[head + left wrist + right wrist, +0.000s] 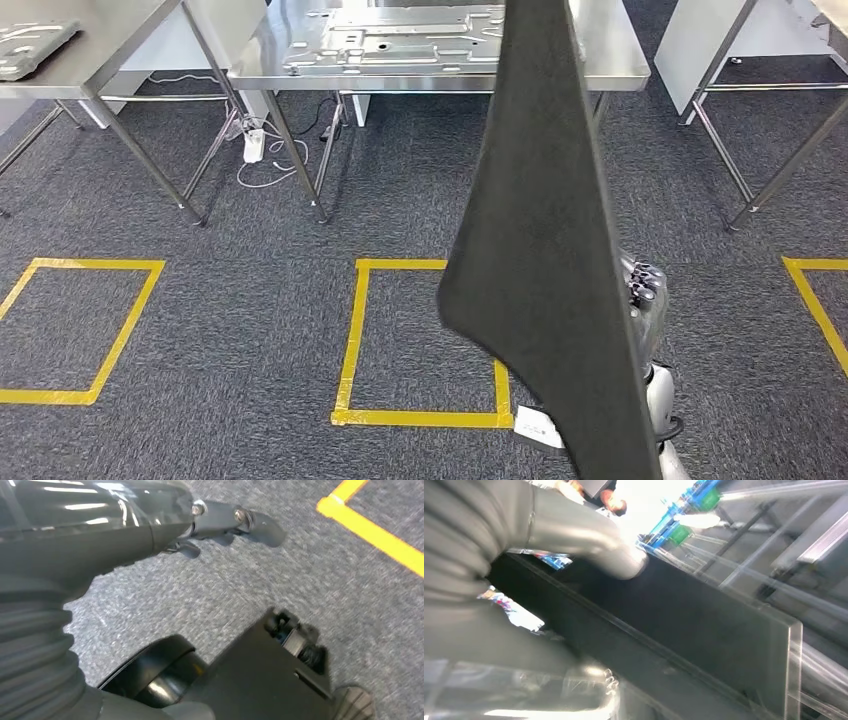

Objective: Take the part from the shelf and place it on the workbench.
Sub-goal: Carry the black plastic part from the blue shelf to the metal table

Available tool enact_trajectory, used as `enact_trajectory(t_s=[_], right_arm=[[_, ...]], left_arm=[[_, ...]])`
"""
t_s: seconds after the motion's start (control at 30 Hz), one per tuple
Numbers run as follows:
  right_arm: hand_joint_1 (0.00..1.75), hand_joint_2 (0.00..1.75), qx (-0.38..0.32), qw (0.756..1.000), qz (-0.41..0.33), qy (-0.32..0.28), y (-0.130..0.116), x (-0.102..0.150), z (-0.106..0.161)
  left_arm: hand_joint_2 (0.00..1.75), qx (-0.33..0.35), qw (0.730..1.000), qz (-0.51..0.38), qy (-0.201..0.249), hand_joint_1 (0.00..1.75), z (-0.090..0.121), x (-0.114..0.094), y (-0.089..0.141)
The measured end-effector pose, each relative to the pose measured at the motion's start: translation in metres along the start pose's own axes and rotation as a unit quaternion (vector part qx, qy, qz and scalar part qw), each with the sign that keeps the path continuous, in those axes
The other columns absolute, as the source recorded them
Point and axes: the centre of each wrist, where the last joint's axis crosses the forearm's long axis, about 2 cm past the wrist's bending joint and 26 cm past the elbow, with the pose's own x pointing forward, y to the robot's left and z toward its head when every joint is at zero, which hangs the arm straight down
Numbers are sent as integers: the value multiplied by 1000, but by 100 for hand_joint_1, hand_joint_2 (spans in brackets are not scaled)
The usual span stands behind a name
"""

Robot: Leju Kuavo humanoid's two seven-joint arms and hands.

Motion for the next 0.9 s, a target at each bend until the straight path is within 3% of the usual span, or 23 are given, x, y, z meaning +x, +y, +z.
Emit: enact_trajectory(t_s=[0.9], right_arm=[[169, 175, 0, 1000, 8, -17, 2, 3, -2]], left_arm=[[175, -4, 1000, 2, 2, 0, 1, 0, -4]])
